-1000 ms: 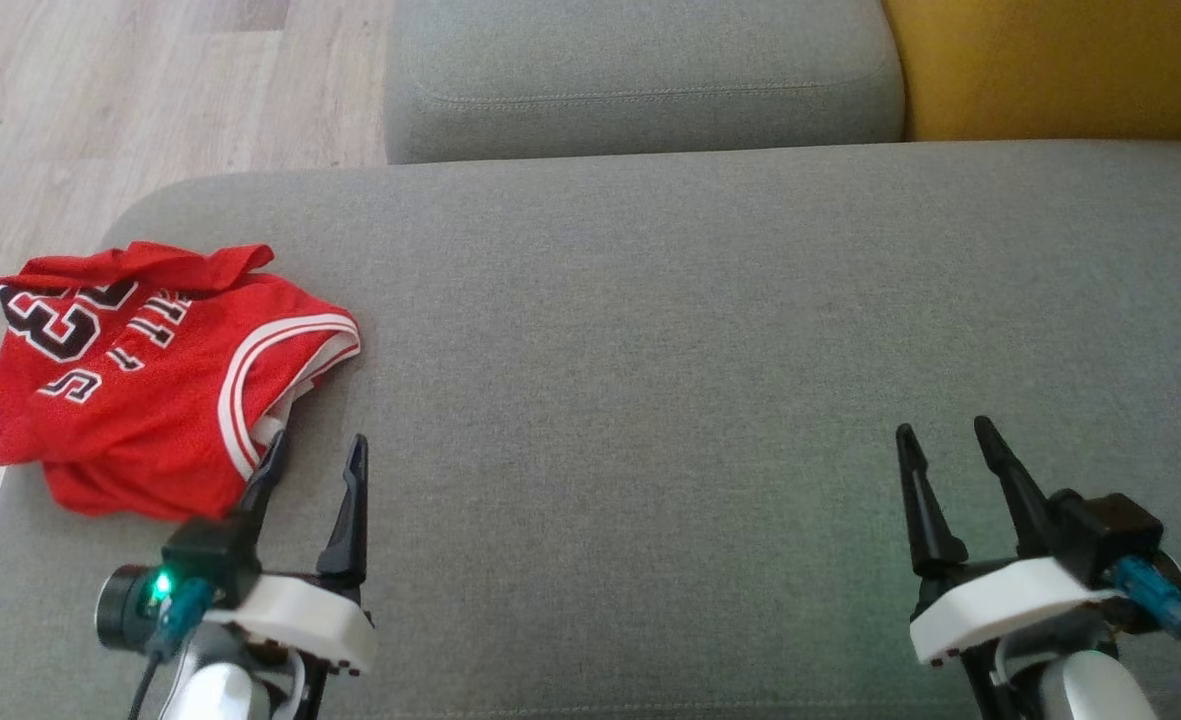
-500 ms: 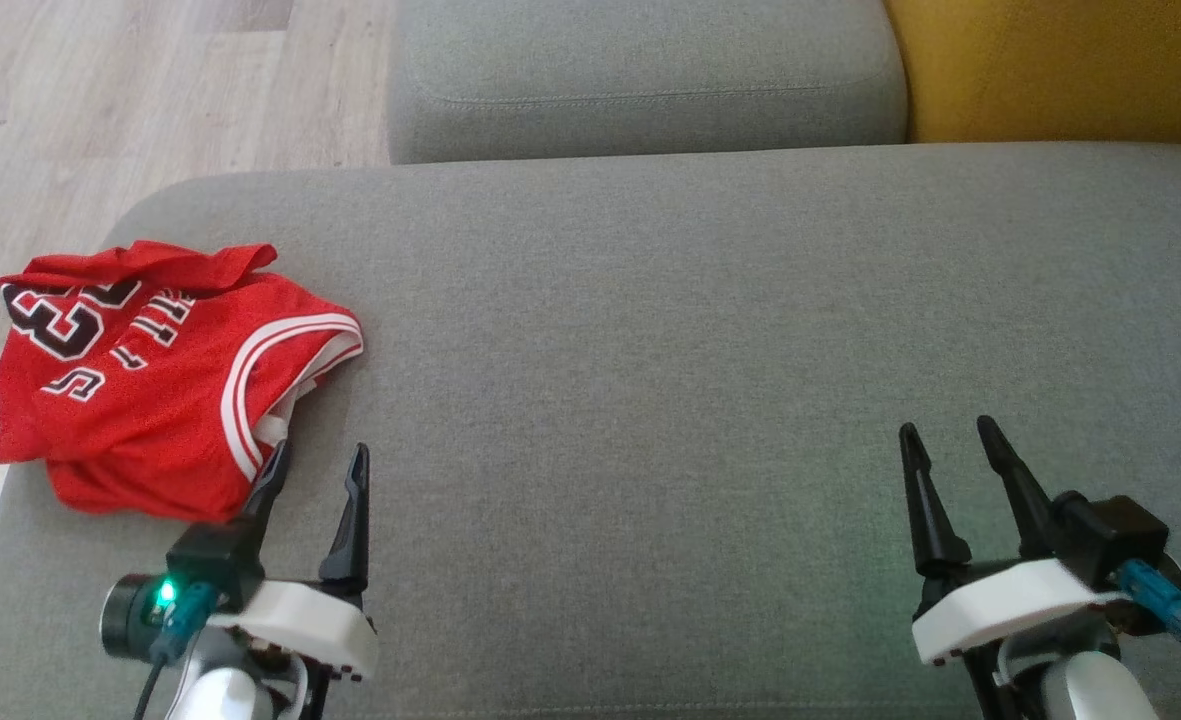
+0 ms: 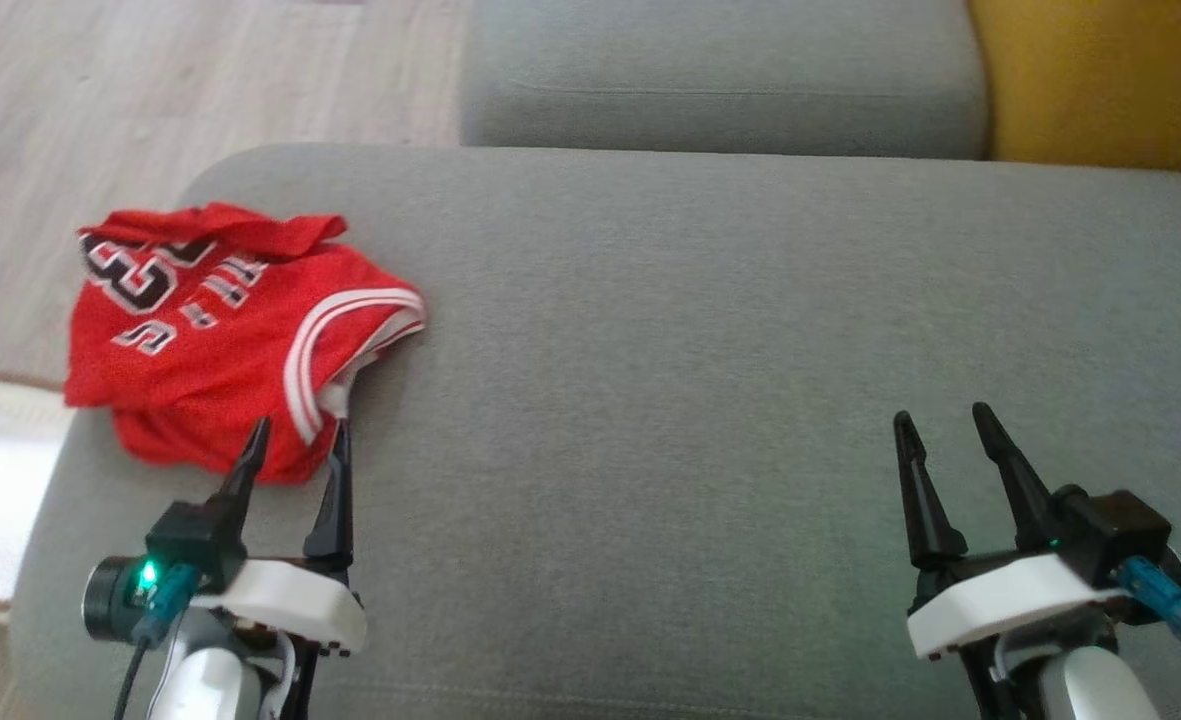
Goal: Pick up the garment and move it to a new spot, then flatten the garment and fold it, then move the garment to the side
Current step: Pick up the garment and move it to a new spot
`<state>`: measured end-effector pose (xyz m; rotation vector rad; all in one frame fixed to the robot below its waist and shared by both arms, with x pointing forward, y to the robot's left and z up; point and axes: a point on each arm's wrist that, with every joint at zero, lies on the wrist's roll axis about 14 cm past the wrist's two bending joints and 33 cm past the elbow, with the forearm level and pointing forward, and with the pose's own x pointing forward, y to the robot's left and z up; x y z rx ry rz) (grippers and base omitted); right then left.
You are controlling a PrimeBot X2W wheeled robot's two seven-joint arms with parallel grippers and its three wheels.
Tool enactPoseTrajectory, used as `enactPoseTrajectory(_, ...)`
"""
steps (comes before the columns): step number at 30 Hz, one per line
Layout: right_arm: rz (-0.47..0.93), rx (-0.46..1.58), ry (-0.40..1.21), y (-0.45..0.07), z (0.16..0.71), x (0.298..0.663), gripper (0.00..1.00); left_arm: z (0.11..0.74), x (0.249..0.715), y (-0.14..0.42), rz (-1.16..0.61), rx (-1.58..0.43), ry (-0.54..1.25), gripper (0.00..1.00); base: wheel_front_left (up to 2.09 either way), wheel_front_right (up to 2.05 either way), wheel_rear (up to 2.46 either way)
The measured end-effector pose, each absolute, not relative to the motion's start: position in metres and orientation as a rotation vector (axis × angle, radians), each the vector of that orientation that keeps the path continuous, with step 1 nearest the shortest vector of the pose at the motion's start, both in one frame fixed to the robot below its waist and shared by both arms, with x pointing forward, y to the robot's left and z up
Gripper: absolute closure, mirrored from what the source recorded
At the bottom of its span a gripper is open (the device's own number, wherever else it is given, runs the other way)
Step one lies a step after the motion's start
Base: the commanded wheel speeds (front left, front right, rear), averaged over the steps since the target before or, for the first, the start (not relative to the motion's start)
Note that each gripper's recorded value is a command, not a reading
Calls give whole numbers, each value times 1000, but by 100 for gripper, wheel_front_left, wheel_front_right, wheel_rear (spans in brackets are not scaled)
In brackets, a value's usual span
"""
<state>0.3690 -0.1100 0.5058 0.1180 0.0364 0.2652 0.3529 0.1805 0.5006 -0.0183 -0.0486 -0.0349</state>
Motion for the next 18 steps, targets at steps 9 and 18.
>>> enactPoseTrajectory(9,430,110,30,-55,514,379,0,503,328,228,116,-15,-57,0,0,0,0)
enactPoseTrajectory(18,538,107,43,-18,514,382,0,502,306,259,222,-11,-56,0,0,0,0)
